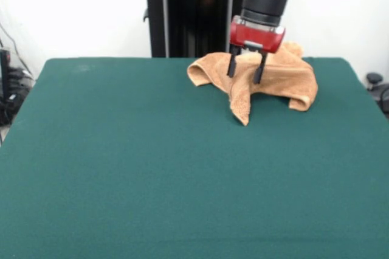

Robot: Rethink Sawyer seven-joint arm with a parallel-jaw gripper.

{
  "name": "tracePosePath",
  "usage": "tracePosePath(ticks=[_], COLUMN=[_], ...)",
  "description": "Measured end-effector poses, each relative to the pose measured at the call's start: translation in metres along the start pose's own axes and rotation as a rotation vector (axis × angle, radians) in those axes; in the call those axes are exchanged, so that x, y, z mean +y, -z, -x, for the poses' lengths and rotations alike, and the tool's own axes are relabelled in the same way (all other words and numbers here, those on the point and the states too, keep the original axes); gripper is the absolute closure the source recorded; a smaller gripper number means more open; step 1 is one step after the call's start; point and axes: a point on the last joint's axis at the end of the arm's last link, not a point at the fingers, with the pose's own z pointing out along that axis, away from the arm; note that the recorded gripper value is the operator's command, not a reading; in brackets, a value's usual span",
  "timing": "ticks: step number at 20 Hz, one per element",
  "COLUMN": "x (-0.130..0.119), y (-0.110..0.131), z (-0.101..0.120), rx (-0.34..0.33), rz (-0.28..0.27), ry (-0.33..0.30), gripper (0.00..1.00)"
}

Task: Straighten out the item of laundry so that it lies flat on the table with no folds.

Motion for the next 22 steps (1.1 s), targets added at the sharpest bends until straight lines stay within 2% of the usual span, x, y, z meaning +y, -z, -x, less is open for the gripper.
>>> tracePosePath(ticks=[8,22], x=[-0.013,-0.008], y=[-0.015,-0.026], z=[0.02,0.038], rx=[-0.01,-0.034], rz=[-0.006,0.004], ry=[-0.036,-0.037], gripper=[0.0,0.0])
